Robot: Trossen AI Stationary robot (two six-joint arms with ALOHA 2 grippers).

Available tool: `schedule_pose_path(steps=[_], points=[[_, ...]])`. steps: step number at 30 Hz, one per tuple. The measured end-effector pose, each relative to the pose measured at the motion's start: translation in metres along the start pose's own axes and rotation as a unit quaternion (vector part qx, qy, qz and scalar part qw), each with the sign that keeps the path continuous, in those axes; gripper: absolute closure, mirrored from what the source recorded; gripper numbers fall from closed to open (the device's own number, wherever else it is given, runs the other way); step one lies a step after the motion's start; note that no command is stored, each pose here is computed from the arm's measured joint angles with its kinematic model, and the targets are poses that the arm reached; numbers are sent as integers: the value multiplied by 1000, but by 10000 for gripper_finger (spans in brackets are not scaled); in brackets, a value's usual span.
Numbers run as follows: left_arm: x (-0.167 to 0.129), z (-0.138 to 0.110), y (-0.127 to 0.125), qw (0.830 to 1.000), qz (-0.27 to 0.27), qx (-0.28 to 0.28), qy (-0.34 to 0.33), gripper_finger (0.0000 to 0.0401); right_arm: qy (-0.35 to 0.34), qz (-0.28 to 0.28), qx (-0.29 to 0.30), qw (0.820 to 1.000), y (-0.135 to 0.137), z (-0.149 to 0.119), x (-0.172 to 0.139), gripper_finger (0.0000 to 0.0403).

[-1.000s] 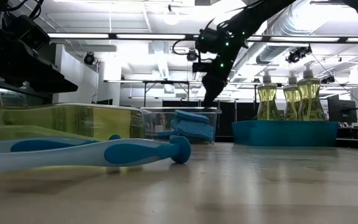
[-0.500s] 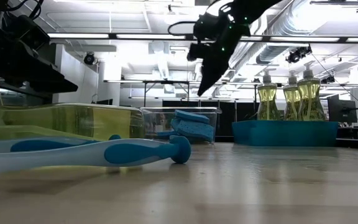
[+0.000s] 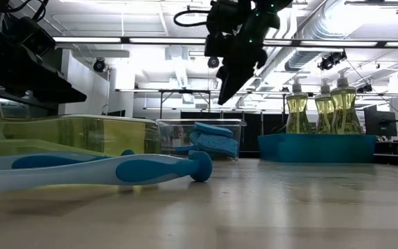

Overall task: Pick & Place Kitchen Sink Supplies
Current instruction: Put the dish soap into the blue bin

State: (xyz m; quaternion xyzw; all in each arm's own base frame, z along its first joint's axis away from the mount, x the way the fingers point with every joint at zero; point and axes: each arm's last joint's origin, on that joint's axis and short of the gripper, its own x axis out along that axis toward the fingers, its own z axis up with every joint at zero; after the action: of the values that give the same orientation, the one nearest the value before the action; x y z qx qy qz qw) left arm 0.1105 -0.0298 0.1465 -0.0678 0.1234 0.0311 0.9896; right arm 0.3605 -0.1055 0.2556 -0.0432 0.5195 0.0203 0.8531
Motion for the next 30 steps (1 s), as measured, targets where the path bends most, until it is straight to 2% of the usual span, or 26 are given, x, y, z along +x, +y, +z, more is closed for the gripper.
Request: schedule_pose_path(steps=[4, 10, 19, 23, 30], points=[[0, 0, 0, 1000, 0, 0, 0, 151, 2, 28, 9, 1000, 9, -5, 5, 252], [0, 0, 0, 1000, 0, 0, 0, 151, -24, 16, 21, 999, 22, -39, 8, 252], [0, -1, 0, 1000, -11, 0, 6, 151, -168, -54, 45, 983, 64, -98, -24, 252], [0, 0, -1, 1000, -22, 14, 3, 151, -222, -59, 45, 972, 84, -126, -37, 252], [0, 0, -1, 1000, -21, 15, 4, 151, -276, -67, 78, 956, 107, -178, -40, 252]])
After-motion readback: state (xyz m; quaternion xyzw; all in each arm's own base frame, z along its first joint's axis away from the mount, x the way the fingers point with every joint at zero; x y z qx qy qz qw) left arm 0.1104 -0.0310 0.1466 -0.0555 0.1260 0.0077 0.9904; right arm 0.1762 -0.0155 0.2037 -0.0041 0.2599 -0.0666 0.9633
